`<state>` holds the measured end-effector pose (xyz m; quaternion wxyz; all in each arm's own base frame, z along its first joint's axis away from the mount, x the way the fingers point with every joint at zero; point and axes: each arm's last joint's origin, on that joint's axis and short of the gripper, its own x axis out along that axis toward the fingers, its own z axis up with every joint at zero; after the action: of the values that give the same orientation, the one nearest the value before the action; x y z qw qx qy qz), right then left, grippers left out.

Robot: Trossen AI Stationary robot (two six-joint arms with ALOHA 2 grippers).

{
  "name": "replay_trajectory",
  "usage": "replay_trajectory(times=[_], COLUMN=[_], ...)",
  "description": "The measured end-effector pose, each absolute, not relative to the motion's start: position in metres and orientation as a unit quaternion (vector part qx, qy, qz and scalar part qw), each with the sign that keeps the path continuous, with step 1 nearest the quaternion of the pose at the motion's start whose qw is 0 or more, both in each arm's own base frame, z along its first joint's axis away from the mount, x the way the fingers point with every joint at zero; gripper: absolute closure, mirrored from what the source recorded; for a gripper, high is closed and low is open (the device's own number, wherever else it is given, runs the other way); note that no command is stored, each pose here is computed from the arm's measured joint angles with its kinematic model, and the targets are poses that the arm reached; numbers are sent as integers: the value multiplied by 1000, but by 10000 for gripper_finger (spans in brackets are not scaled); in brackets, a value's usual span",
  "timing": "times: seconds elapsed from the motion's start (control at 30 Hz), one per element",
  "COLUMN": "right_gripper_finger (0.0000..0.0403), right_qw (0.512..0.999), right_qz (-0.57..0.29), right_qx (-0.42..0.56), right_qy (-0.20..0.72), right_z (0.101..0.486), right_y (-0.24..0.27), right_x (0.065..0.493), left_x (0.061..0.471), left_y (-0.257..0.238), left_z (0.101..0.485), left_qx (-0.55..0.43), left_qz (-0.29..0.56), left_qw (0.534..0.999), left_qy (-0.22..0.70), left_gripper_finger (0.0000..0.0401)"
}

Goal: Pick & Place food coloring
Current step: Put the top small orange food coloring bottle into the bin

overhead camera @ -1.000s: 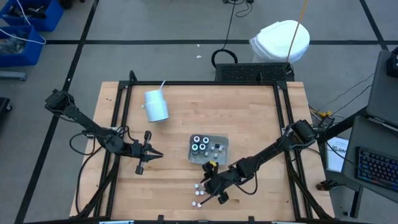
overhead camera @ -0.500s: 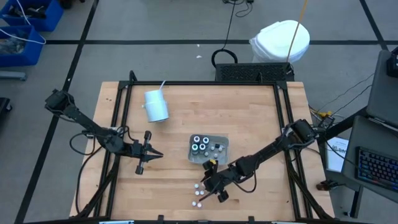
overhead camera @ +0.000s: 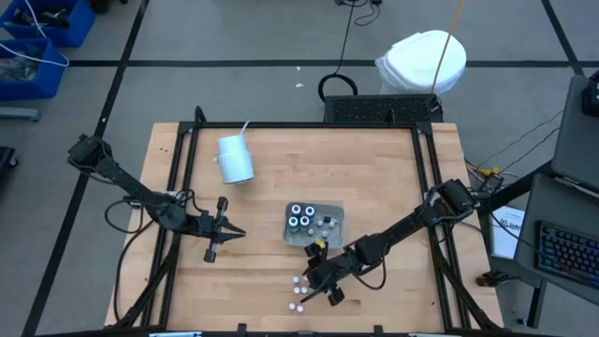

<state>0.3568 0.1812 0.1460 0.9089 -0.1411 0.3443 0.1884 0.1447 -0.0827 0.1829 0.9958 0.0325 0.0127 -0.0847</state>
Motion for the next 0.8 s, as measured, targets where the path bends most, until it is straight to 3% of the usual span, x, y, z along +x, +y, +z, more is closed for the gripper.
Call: replay_trajectory(times=[0.8], right_gripper_finger=[247], right_qw=[907], right_qz=[191], right_qx=[-144], right_qy=[348], right_z=[137], right_y=[176], right_x=[362], left_x=[145], left_y=[-81], left_z=[181], left_qx=[38], left_qz=[-65], left_qw=[997], left_qy=[23], left_gripper_finger=[368])
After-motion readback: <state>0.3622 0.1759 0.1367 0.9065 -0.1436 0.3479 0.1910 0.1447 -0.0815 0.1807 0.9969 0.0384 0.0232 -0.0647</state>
